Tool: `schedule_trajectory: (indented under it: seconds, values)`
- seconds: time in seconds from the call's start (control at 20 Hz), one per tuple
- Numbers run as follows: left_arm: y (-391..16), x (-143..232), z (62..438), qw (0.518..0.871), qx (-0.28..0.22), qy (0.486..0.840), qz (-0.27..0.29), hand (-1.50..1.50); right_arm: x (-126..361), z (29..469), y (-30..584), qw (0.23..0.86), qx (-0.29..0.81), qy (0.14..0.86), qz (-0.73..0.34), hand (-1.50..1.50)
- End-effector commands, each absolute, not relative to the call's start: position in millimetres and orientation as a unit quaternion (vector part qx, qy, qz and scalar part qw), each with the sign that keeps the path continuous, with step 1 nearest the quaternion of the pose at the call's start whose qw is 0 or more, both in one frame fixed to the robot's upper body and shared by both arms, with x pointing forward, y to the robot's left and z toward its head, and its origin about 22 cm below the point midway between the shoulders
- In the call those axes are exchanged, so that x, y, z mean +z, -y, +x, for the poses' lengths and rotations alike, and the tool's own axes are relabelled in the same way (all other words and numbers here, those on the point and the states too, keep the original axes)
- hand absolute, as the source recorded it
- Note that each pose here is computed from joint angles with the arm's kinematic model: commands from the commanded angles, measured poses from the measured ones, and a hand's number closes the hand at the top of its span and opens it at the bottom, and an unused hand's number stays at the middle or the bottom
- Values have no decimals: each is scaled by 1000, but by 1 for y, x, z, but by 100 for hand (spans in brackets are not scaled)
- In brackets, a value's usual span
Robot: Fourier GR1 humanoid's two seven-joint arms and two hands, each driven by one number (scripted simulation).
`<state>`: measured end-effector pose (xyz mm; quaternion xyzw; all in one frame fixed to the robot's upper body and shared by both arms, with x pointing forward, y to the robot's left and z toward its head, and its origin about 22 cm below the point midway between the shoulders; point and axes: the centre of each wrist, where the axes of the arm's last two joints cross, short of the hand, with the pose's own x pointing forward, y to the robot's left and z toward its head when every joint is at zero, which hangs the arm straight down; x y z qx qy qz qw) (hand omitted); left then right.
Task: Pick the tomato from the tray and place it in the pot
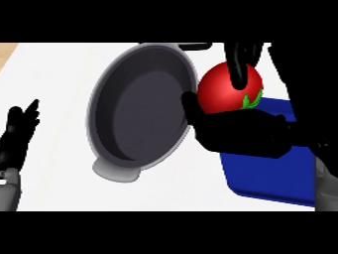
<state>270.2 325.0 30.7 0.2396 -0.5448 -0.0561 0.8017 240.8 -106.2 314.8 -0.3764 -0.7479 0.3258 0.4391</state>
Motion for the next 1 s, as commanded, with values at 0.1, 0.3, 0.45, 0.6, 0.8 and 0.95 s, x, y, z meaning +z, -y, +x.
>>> schedule_trajectory:
  seconds: [0.1, 0.3, 0.45, 0.6, 0.8, 0.95]
  values:
    - [-338, 37, 278, 803, -51, 540, 248, 0, 300, 252, 40, 487, 355, 712, -361, 150]
    - [-327, 39, 269, 800, -61, 545, 243, 0, 298, 294, 15, 507, 384, 690, -346, 150]
    - [-337, 37, 266, 804, -46, 542, 243, 0, 262, 306, -3, 519, 400, 679, -331, 150]
    - [-320, 26, 263, 801, -54, 543, 247, 0, 252, 314, -4, 586, 377, 653, -296, 150]
    - [-315, 26, 266, 804, -55, 543, 234, 0, 221, 340, -3, 614, 379, 636, -272, -150]
    - [-317, 38, 275, 797, -62, 552, 237, 0, 208, 356, -3, 613, 352, 665, -242, -150]
